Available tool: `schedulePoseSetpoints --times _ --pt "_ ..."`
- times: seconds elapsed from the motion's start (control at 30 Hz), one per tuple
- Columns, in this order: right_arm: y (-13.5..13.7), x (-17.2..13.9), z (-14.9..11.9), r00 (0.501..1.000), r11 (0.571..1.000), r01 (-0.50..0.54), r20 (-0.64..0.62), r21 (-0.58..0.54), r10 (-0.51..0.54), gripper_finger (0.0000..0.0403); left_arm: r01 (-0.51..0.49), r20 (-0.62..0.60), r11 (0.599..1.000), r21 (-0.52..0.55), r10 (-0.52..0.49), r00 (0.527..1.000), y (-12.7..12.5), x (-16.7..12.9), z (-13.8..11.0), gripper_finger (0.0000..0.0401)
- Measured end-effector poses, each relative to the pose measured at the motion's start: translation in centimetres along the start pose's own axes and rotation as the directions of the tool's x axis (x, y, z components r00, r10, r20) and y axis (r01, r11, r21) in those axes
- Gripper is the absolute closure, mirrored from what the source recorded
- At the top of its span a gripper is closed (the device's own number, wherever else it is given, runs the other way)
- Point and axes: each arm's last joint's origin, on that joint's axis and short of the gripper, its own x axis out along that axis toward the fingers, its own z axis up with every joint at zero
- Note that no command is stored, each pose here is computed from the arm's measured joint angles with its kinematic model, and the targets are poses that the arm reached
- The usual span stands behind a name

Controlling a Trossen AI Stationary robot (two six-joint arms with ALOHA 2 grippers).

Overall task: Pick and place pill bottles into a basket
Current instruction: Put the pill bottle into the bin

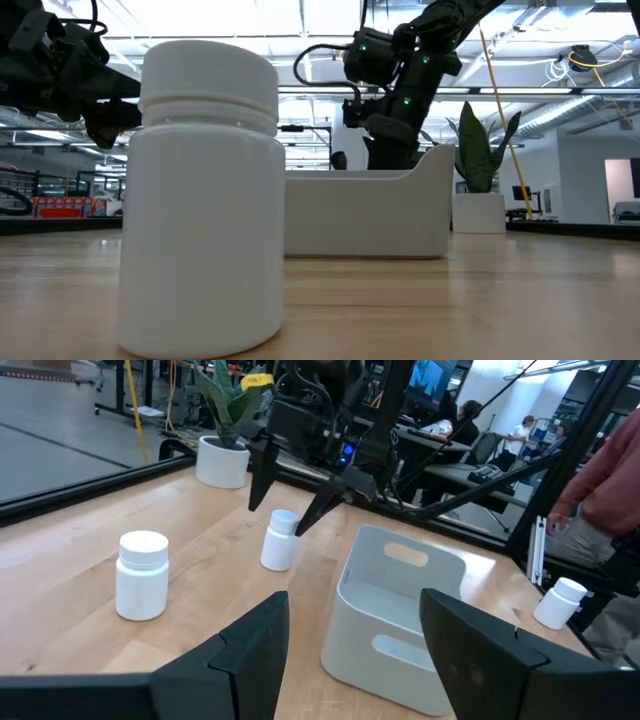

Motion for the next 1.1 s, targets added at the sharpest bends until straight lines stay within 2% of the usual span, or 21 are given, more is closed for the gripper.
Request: schedulePoseSetpoints --times 0.33,0.83,1.1 --pt "-0.25 0.01 -0.13 1.0 1.0 0.001 -0.015 0.012 0.0 0.0118 -0.001 -0.001 1.0 0.007 0.001 1.0 0.0 0.0 -0.01 0.0169" --pt "-0.14 0.0 -0.14 1.0 1.0 -0.002 -0.016 -0.001 0.002 0.025 -0.001 -0.001 1.0 0.006 0.001 1.0 0.0 0.0 -0.01 0.0169" --pt "0.08 -0.27 0.07 1.0 1.0 -0.006 0.009 -0.028 0.006 0.0251 -0.001 0.0 1.0 0.006 0.001 1.0 0.0 0.0 -0.01 0.0169"
